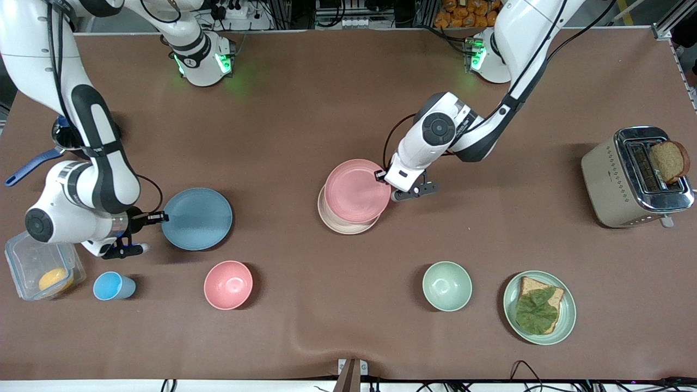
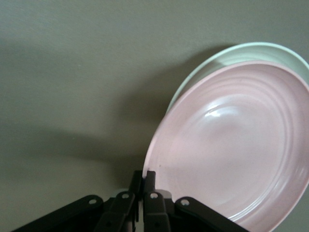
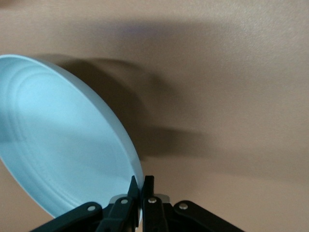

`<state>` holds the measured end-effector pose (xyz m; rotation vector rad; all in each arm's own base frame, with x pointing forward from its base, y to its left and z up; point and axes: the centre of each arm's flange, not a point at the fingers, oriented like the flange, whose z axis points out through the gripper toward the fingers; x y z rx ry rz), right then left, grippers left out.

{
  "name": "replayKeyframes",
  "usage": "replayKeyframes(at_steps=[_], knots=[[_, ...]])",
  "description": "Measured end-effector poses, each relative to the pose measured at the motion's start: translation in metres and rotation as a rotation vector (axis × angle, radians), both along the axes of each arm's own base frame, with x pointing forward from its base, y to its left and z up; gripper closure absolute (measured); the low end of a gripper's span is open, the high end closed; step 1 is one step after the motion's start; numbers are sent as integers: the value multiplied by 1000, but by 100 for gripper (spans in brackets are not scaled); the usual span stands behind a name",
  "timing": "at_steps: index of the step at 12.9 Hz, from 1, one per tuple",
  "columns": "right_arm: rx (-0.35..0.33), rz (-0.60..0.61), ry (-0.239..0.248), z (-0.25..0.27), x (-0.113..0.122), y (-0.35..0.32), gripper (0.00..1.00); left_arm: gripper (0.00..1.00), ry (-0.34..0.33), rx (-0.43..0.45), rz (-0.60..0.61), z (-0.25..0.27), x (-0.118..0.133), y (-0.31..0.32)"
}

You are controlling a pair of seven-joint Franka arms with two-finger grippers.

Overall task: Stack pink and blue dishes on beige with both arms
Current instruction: 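Lower the pink plate onto the beige plate while the right gripper lifts the blue plate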

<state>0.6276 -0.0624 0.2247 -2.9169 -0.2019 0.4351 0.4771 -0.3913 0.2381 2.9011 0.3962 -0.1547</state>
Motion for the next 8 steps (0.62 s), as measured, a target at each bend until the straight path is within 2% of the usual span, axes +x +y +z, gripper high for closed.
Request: replayKeyframes(at_steps=[2, 6, 8], knots=[[30, 4, 4, 10, -3, -8, 96, 95, -4, -5, -2, -4, 6, -4], [161, -38, 62, 24, -6, 8, 96, 95, -5, -20, 10, -10, 20, -7], [205, -30, 72, 32, -2, 27, 96, 95, -1, -25, 14, -14, 25, -8]])
